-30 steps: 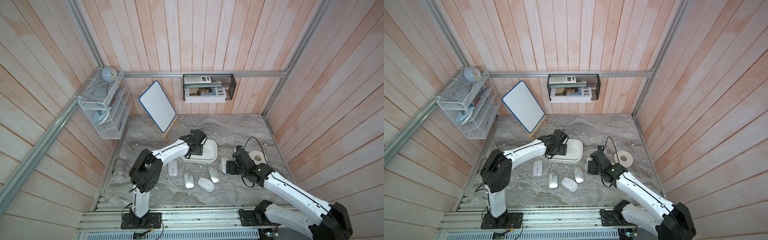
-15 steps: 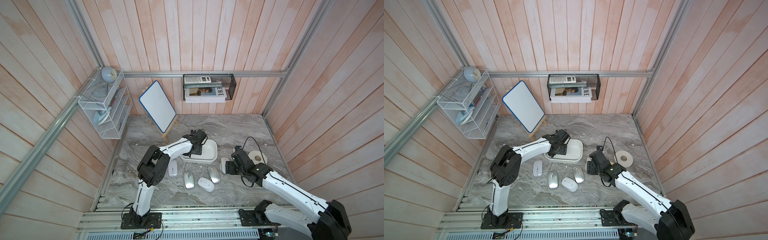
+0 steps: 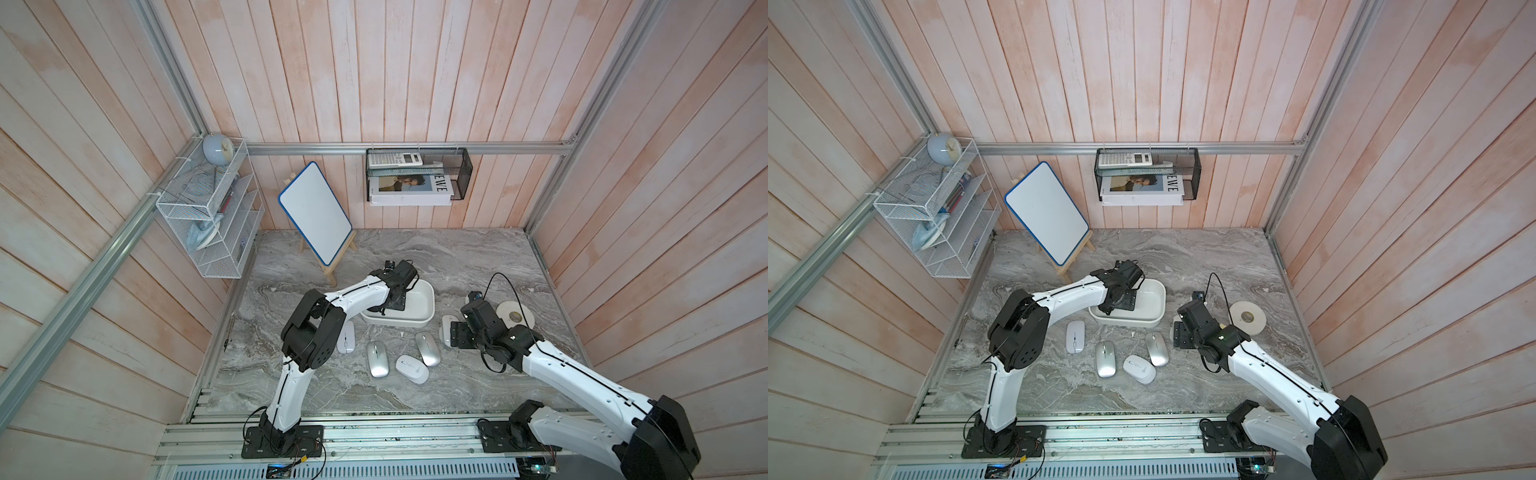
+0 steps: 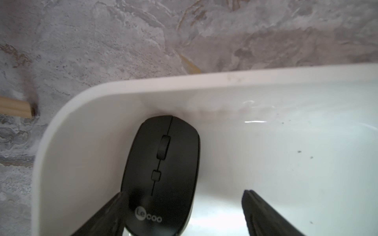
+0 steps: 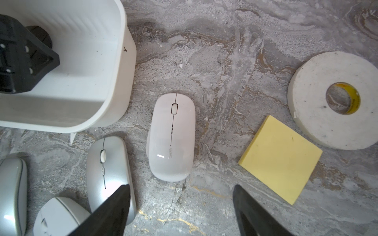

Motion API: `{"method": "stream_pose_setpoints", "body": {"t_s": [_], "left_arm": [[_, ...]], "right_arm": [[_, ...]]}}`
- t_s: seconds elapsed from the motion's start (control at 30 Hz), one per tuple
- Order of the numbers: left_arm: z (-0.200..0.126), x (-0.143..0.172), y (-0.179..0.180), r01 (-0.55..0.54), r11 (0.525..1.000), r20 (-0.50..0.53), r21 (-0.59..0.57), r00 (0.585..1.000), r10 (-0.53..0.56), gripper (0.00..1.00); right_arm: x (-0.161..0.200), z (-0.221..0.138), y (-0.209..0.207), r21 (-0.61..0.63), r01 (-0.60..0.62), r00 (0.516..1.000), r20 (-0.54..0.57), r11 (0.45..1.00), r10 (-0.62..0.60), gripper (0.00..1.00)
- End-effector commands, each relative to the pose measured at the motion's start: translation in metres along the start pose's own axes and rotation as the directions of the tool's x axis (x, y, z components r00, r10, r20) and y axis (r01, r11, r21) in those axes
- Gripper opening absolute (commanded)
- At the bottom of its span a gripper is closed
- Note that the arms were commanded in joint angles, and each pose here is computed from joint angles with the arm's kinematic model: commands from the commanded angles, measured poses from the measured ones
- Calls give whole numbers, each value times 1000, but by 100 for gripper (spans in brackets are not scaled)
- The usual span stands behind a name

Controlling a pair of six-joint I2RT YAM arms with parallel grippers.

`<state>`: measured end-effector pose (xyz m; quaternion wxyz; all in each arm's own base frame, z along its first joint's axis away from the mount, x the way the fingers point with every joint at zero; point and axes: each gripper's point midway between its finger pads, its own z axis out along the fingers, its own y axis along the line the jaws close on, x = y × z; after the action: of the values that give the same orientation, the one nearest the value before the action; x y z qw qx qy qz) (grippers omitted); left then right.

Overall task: Take out the mouse from the storage box
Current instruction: Pick up the mouse from the storage box.

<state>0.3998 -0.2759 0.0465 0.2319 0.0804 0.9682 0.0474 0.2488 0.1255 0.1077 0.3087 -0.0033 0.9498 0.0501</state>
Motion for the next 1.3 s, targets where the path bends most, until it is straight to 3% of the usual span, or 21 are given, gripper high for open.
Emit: {"method": "stream_pose_setpoints", "body": {"t_s": [0.0,0.27,0.5,0.8,1.27], "left_arm": [[5,13,-22,-22,999,-46,35,999,24,89],[-30,-6,-14,-26,1000,18,18,1000,26,88],[-42,-21,21,134,989,74,-58,989,-130,93],[-16,-25,9,262,965,43,-4,964,-262,94],[19,-15,9,320,948,-29,0,947,-320,95]], "right_arm": [[1,-1,-7,25,6,1000,10,1000,-7,83],[2,-2,-9,26,0,1000,13,1000,0,83],[4,-1,-9,20,-4,1000,10,1000,3,83],[4,-2,-7,13,10,1000,6,1000,-10,83],[4,-2,-8,12,10,1000,12,1000,-10,90]]}}
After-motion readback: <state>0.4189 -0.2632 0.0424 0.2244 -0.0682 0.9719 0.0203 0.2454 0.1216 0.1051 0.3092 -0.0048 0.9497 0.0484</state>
